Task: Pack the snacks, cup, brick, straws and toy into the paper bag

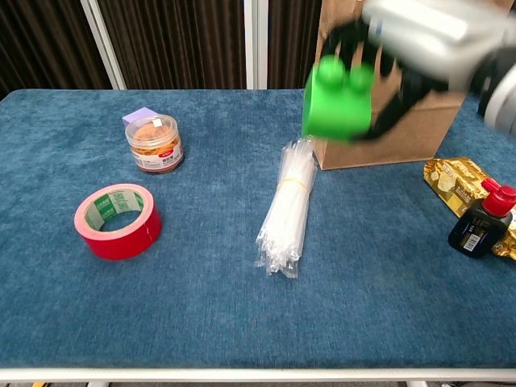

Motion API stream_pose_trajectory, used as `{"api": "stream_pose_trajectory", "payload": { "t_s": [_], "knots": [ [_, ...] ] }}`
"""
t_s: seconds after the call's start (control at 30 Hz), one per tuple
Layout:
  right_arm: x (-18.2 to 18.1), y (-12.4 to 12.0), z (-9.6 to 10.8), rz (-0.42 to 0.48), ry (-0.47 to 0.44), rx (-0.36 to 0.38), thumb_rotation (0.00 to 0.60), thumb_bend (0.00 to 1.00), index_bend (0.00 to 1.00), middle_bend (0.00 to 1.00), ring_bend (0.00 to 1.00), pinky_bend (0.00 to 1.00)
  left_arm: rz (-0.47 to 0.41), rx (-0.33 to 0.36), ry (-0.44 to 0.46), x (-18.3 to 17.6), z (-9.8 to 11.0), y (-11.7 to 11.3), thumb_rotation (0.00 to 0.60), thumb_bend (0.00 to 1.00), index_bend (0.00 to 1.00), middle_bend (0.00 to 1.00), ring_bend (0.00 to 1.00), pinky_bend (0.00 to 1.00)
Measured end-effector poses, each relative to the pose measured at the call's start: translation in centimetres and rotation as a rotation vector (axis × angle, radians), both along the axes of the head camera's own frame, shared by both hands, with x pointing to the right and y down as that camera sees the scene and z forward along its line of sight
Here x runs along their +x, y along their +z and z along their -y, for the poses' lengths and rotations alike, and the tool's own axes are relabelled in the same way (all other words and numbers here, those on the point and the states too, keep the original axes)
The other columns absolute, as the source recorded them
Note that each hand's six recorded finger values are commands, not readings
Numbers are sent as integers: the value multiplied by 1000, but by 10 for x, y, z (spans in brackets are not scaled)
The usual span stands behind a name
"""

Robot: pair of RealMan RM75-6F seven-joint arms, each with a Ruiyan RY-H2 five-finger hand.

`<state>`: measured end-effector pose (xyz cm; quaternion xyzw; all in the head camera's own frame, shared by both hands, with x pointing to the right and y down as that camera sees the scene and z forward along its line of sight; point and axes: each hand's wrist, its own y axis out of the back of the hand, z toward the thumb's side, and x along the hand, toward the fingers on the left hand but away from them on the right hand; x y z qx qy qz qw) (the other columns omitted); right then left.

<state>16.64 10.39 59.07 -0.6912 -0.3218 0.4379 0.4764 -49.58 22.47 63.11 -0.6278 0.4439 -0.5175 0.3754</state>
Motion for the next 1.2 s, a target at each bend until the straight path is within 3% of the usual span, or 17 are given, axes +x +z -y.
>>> {"api": "stream_pose_trajectory", "payload": {
  "t_s": [0.2,0.37,0.5,0.87,1.03,1.2],
  "knots": [
    [-5,-50,51,-41,27,253,600,0,494,478,422,432,4,4,2,0,1,-1,600,183,128,115,9,136],
    [-1,-80,88,-58,79,389,600,0,494,478,422,432,4,1,2,0,1,-1,600,184,128,114,9,137],
    [7,-94,113,-92,124,456,600,0,495,479,422,433,4,3,5,1,2,-1,600,183,128,114,9,136],
    [34,-81,152,-199,214,460,600,0,495,479,421,432,-10,4,11,7,3,-6,600,183,128,114,9,136],
    [48,-66,166,-209,257,417,600,0,495,479,418,432,-2,2,13,8,4,-6,600,183,128,114,9,136],
    [54,-53,167,-179,285,342,600,0,497,478,402,426,0,-4,19,11,5,-4,600,183,128,115,9,137]
  ]
}}
